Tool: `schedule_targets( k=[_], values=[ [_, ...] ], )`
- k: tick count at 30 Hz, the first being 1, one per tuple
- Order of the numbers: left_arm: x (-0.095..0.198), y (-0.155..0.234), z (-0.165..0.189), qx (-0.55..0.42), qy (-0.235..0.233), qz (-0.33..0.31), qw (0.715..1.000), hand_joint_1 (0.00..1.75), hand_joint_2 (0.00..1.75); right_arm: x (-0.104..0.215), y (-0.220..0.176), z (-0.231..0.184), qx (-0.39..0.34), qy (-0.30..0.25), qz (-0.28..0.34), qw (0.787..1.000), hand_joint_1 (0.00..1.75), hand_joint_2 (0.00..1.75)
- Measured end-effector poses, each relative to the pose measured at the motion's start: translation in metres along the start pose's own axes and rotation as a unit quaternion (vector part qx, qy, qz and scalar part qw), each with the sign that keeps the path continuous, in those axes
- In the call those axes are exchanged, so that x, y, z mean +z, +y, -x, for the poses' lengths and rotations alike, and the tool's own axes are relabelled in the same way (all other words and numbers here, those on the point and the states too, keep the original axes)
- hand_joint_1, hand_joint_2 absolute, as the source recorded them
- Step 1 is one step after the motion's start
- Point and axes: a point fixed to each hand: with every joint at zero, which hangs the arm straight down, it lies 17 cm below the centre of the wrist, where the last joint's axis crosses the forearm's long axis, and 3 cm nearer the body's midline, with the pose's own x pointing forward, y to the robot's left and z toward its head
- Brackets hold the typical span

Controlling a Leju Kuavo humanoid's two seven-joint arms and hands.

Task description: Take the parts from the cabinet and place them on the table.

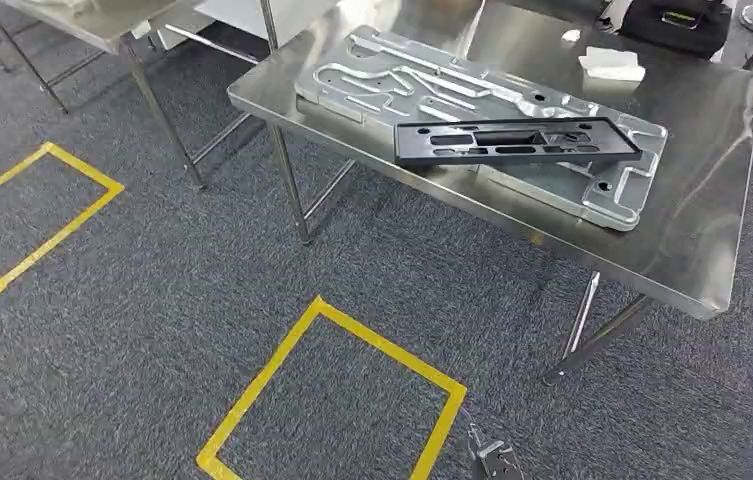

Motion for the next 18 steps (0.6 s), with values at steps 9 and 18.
schedule_targets(
  k=[9, 18],
  values=[
    [0.0, -0.003, -0.007, 0.01, -0.008, -0.003, 1.0, 0.0, 0.0, 0.002, 0.002, 0.005, 0.005, 0.007, -0.004, 1.0, 0.0, 0.0],
    [0.0, -0.007, -0.015, 0.031, -0.022, -0.006, 0.999, 0.0, 0.0, 0.003, 0.004, 0.006, 0.009, 0.008, -0.009, 1.0, 0.0, 0.0]
  ],
)
